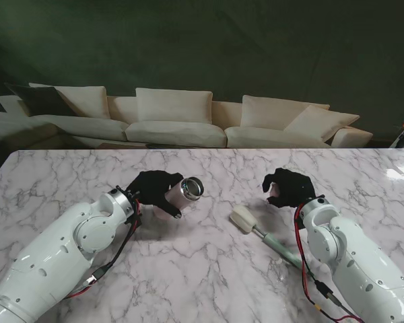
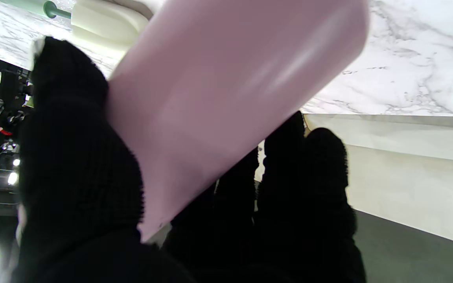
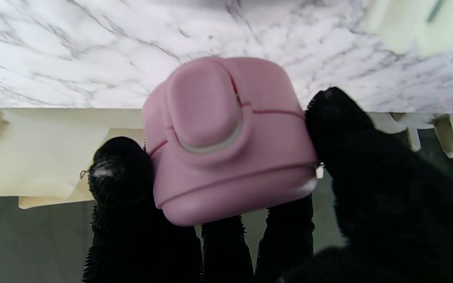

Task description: Clean the thermos with cup brush

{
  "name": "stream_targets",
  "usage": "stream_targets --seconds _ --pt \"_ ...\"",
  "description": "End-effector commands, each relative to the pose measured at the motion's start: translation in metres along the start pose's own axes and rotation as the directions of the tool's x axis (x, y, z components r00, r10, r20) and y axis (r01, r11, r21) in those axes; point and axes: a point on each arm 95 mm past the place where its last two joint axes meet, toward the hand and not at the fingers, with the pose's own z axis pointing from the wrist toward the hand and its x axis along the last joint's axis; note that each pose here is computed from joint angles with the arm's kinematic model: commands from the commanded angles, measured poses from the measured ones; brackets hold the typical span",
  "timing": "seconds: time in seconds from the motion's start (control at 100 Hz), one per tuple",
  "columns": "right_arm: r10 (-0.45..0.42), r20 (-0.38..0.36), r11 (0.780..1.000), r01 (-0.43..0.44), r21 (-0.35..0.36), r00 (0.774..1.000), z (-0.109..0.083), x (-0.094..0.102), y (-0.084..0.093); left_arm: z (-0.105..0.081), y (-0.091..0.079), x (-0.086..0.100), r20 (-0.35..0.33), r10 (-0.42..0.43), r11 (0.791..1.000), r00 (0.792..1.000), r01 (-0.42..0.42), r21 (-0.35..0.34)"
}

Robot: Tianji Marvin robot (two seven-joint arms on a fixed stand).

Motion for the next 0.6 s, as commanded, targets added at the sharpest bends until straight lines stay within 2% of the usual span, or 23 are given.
stream_targets --seconds 0.0,0.22,0.59 --pt "-0.013 0.026 1.000 0.012 0.020 1.000 0.002 -0.008 -0.005 0.003 -0.003 0.002 -0.010 -0.001 1.000 1.000 0.001 -0.002" --pt "-0.044 0.061 0.996 0.039 0.084 0.997 0.010 -0.015 -0.026 0.004 -0.002 0.004 -0.014 -0.006 1.000 1.000 0.006 -0.006" --pt "-0.049 0.078 0.990 0.038 0.139 0.996 0.015 -0.018 -0.045 0.007 -0.002 0.004 -0.019 -0.009 1.000 1.000 0.009 -0.007"
